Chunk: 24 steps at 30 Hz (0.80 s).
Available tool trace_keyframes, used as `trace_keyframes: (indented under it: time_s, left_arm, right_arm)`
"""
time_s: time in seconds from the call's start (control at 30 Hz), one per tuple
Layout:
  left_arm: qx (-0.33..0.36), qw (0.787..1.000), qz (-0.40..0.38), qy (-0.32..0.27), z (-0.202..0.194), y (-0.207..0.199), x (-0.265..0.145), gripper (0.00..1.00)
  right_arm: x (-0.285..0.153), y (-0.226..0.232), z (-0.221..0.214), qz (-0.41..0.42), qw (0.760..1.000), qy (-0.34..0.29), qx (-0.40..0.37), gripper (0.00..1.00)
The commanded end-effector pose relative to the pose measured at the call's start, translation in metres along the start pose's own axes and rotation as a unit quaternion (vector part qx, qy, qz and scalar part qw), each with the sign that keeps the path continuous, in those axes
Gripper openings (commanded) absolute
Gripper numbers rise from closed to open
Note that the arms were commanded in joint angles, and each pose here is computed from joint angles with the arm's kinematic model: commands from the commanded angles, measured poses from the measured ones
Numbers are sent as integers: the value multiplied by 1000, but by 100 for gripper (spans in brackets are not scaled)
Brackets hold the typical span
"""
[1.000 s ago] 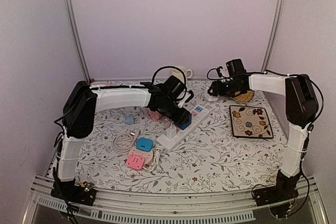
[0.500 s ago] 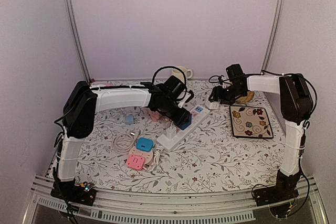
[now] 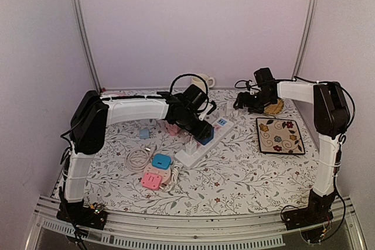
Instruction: Pull the plug off the socket
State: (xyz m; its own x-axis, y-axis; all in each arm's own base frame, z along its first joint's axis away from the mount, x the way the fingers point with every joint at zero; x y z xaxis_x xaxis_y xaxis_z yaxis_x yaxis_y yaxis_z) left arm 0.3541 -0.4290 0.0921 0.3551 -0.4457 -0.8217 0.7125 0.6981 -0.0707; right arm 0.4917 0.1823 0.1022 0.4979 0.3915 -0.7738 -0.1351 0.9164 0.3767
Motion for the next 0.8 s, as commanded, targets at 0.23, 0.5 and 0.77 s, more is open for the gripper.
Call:
trace_keyframes:
  time_s: [0.23,0.5,0.77]
  left_arm:
    - [9,998,-20,65,-34,-17,20,45]
    - [14,998,-25,52,-23,-27,25,45]
    - [18,999,-32,35,-7,-39,30,45]
  right_arm:
    - [-4,42,-11,32,997,11,-69,86]
    - [14,66,-52,35,989,50,-134,87]
    - [22,53,-78,16,988,76,-134,87]
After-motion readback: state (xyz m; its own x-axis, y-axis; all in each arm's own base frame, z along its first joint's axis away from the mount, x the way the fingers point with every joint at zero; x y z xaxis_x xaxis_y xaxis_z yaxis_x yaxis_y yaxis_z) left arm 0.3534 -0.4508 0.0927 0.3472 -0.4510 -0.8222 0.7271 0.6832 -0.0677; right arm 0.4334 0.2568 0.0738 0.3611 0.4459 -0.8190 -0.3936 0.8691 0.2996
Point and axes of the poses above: each gripper's point midway between its finger pads, its own x axis out along the fingers, its own y axis along the line the jaws close on, z = x × y, the point moved 2 cm from there along -x, back along the fingers, and after that the axes turned 1 degree about -x, right-handed, at the moved point
